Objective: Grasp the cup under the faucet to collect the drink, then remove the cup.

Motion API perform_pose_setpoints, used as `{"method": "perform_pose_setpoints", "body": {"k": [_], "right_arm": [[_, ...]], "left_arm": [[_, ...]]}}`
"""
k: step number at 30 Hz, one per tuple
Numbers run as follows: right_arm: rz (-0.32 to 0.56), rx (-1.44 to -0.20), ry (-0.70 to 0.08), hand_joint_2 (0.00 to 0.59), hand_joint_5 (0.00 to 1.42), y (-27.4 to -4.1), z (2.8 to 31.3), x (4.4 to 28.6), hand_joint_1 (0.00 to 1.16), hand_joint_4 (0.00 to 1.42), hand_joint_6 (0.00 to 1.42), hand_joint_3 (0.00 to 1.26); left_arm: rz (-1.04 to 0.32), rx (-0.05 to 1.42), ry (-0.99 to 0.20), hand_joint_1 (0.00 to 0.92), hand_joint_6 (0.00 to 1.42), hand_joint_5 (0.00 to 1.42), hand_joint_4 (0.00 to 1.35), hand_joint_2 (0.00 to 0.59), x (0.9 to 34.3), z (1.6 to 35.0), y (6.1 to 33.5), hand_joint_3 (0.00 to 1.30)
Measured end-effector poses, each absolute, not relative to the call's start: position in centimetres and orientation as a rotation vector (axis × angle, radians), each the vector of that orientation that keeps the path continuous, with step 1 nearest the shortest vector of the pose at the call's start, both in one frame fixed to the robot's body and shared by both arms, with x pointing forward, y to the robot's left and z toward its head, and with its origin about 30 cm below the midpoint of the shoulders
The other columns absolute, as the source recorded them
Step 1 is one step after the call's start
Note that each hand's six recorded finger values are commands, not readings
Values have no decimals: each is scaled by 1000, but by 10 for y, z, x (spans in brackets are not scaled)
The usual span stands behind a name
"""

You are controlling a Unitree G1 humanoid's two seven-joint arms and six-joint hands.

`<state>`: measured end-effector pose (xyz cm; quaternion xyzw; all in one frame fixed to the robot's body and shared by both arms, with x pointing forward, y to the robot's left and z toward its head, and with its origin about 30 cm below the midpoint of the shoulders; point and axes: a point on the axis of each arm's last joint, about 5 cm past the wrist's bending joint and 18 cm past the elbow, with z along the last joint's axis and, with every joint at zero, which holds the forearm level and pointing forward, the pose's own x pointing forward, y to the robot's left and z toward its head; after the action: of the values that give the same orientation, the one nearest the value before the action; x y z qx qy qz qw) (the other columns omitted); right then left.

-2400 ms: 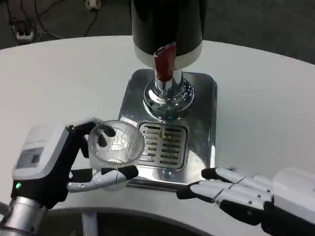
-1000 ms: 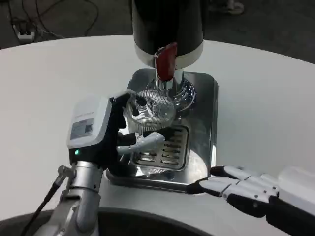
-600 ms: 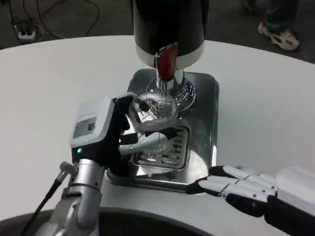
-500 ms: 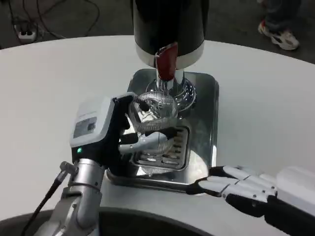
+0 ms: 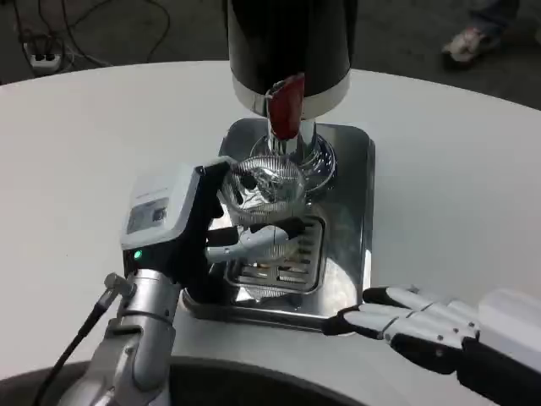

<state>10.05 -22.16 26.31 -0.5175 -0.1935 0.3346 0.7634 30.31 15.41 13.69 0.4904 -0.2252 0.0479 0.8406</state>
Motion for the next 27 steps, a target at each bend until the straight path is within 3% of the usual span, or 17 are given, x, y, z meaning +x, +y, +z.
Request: {"method": "perform_pose_setpoints", "body": {"k": [1,6,10,12,17,23,27], "right_arm": [[728,-1125,-420,406,15,-222,263,100,388,84,0,123],[723,-1121,-420,406,15,-222,263,99,388,84,0,123],[720,-1119,-421,406,15,-221,262,99,388,86,0,123],[720,-1118,-421,406,15,-221,262,99,388,89,0,123],[719,-1117,-421,406,15,-221,262,99,388,92,0,128],[713,-1110,-420,406,15,-222,262,99,388,94,0,132],[709,-1107,-422,406,15,-222,262,99,388,94,0,132]], "left_arm": [[99,1037,-475,210,434,708,596,196,303,137,154,541],[58,1054,-419,128,340,454,274,202,299,131,157,175],[47,1057,-414,94,269,334,107,146,299,132,159,60],[43,1052,-415,57,232,281,37,88,299,132,160,7],[29,1033,-411,2,141,134,0,30,299,133,162,0],[8,1005,-397,0,7,25,0,12,295,134,165,0],[-13,1005,-387,0,0,0,0,2,295,137,168,0]]}}
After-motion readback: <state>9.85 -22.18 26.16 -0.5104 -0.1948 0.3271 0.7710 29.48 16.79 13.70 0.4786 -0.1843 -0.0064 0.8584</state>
